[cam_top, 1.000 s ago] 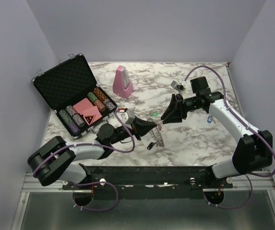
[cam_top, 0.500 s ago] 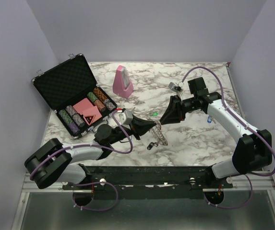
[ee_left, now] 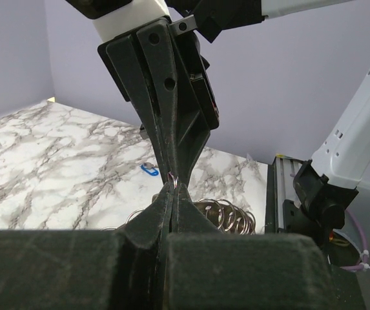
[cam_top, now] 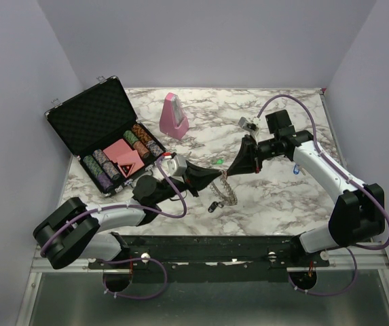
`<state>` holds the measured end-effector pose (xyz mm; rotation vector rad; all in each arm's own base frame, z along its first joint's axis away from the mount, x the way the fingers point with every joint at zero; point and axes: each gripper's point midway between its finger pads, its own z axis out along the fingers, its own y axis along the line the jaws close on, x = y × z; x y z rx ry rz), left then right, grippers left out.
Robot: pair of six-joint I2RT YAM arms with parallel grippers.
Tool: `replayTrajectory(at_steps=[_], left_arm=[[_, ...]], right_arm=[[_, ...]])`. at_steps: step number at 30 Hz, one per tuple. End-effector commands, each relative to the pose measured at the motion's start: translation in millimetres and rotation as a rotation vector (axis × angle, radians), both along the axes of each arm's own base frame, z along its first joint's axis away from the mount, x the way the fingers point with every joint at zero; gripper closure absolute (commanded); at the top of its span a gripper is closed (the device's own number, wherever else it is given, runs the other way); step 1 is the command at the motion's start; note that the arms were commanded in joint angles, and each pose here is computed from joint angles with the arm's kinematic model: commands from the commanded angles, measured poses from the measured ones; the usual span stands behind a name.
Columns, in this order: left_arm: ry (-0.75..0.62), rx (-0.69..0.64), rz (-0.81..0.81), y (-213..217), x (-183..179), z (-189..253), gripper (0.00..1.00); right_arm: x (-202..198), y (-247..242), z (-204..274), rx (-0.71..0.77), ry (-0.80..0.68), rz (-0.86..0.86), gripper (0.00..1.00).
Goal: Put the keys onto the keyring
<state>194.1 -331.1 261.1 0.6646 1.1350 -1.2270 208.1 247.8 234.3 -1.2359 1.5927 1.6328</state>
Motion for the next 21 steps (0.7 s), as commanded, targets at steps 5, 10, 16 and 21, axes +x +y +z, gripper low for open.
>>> replayTrajectory(at_steps=[5,10,16,21], left_arm=[[-0.163,-0.174,0.012,9.3,-7.0,65.0,1.0],[-0.167,-0.169,0.012,9.2,-7.2,65.2,1.0],[-0.166,-0.168,0.012,8.4,-6.5,64.4,1.0],[-0.174,-0.171,0.009,8.1,-7.2,66.6,1.0]], right_arm=[[-5.9,1.1,2.0,0.011,-0.004,0.022,1.0],[-7.2,0.8,4.2,0.018,-0.016,0.026,1.0],[-7.3,0.5,4.5,0.022,-0.022,0.026,1.0],[-7.0,0.6,4.9,0.018,-0.031,0.025,0.98]])
